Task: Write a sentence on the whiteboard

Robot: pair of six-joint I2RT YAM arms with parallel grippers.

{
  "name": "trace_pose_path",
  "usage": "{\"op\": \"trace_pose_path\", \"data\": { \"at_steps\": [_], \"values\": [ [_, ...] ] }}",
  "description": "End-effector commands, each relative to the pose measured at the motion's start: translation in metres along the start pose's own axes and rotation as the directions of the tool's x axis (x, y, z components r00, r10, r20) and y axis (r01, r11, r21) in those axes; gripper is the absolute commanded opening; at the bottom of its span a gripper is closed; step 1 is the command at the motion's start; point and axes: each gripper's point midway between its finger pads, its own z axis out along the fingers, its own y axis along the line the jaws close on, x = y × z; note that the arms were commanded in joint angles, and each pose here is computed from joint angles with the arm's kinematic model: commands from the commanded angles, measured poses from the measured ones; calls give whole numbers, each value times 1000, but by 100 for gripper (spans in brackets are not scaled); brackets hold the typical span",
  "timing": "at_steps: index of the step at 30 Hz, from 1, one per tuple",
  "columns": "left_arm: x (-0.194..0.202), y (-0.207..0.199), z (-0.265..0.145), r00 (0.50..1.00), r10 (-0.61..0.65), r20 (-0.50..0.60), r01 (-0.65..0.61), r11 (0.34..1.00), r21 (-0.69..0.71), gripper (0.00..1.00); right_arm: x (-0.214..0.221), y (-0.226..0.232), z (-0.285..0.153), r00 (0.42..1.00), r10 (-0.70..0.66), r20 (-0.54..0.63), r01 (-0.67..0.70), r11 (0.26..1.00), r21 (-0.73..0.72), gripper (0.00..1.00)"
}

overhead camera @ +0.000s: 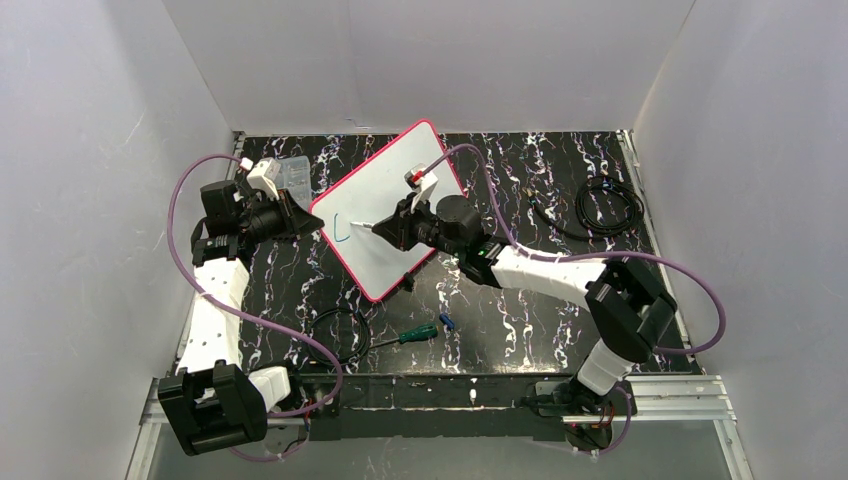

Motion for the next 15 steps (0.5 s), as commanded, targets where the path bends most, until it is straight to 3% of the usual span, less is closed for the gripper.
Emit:
{"op": "trace_pose_path", "data": {
  "at_steps": [1, 15],
  "values": [
    [4, 2, -4, 999, 35, -4, -35, 999, -24, 0, -29, 6, 11, 996, -14, 84, 16, 1000, -26, 1],
    [4, 2, -4, 999, 36, -5, -36, 999, -28, 0, 5, 2, 6, 1000, -5, -7, 5, 999, -39, 1]
  ]
}}
